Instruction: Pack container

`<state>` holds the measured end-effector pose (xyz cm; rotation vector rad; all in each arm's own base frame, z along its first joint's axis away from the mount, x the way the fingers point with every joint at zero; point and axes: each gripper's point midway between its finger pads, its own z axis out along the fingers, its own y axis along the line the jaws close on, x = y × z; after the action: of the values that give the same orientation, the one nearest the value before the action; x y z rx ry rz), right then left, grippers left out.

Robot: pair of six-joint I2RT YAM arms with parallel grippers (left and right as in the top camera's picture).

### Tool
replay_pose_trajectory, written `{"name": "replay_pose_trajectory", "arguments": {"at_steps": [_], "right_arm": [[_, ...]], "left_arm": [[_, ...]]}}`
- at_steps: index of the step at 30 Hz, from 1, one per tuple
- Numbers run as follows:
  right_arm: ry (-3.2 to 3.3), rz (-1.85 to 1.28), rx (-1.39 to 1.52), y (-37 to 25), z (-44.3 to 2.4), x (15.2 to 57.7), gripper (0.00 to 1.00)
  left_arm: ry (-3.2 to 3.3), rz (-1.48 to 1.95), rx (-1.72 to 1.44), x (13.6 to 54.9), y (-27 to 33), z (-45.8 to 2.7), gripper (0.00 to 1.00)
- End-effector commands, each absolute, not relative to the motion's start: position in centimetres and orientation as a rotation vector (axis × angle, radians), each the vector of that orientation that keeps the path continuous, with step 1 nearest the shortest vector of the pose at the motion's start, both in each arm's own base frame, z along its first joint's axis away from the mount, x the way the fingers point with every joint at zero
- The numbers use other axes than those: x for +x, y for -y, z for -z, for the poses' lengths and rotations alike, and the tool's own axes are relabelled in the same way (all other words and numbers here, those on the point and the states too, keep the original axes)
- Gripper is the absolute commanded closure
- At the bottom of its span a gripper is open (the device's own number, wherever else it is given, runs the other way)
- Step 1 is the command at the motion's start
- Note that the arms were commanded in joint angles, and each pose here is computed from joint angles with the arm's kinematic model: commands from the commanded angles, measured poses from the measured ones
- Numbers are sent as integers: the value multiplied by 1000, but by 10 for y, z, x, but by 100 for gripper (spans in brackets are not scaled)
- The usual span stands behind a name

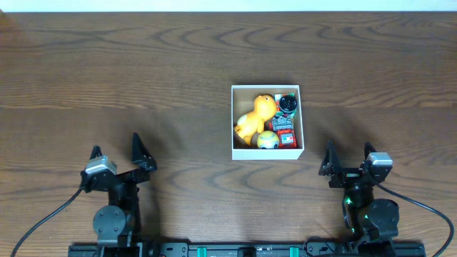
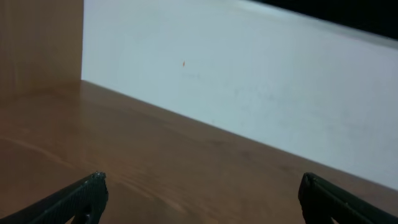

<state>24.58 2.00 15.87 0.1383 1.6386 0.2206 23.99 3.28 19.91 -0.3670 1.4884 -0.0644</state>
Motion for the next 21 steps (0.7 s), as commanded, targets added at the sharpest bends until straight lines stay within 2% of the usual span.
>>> {"name": "replay_pose_trajectory", "arguments": {"at_steps": [1, 16, 21], "right_arm": [[-1635, -212, 133, -19, -159, 246, 1], [-1635, -212, 133, -19, -159, 246, 1], [-1635, -212, 133, -19, -159, 246, 1]], "left_arm": [[-1481, 62, -366, 241, -34, -195, 2], [-1659, 21, -356, 241, -32, -144, 2], [-1668, 19, -356, 241, -32, -141, 2]]}}
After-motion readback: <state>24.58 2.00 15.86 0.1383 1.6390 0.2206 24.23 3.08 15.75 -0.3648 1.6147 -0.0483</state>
